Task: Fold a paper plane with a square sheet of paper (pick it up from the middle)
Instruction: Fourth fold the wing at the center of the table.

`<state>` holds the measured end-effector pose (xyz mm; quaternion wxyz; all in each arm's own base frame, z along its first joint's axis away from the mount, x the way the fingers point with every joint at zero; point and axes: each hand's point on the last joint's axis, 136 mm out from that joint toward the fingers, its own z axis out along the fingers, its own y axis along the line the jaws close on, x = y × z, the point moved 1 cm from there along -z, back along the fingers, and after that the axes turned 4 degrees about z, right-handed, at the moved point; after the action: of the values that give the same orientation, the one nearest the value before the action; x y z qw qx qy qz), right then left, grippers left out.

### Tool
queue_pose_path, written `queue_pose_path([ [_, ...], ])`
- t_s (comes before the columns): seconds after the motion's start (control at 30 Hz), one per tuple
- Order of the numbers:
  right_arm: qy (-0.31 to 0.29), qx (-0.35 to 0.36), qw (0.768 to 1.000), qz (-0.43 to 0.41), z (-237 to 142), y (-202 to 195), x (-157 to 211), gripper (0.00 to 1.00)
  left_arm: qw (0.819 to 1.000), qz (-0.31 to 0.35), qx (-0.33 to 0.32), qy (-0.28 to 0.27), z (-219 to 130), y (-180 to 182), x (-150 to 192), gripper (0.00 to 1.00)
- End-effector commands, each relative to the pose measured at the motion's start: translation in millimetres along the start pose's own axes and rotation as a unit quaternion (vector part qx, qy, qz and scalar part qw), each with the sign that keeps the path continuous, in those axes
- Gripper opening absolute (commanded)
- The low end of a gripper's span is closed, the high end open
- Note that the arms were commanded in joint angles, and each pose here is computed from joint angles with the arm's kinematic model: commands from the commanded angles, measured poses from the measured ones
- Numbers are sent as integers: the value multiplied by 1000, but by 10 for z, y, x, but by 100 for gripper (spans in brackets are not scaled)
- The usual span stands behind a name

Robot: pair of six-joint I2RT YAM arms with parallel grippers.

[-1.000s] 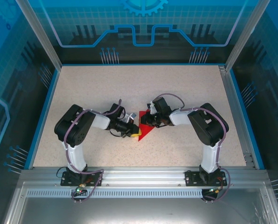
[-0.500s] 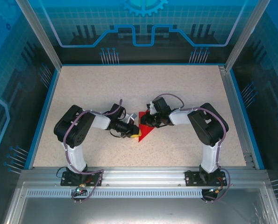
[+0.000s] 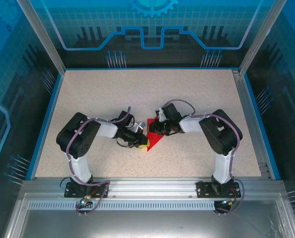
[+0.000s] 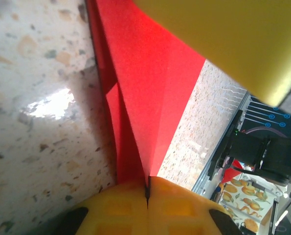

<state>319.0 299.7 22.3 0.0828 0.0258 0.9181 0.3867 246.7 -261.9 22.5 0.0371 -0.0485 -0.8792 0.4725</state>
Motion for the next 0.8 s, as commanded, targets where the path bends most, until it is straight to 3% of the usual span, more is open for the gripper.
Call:
queue_pose_path([
  [0.0,32,66,997,28,91,-409,189,15,999,-34,-22,37,30,81,235,0],
  [0.1,33,67,997,28,92,-413,195,15,998,-33,-28,37,19,86,247,1],
  [0.17,33,70,997,30,94,-433,199,15,998,-33,-28,37,5,81,259,9],
  [0.27,34,69,997,29,96,-431,199,15,998,-31,-25,43,-7,47,295,12],
  [0.63,35,71,996,31,107,-460,218,15,997,-29,-27,59,3,21,357,6],
  [0.7,36,73,996,32,108,-469,224,15,997,-30,-35,66,10,44,379,15],
  [0.77,36,73,996,32,104,-473,226,15,997,-29,-38,67,1,46,395,15],
])
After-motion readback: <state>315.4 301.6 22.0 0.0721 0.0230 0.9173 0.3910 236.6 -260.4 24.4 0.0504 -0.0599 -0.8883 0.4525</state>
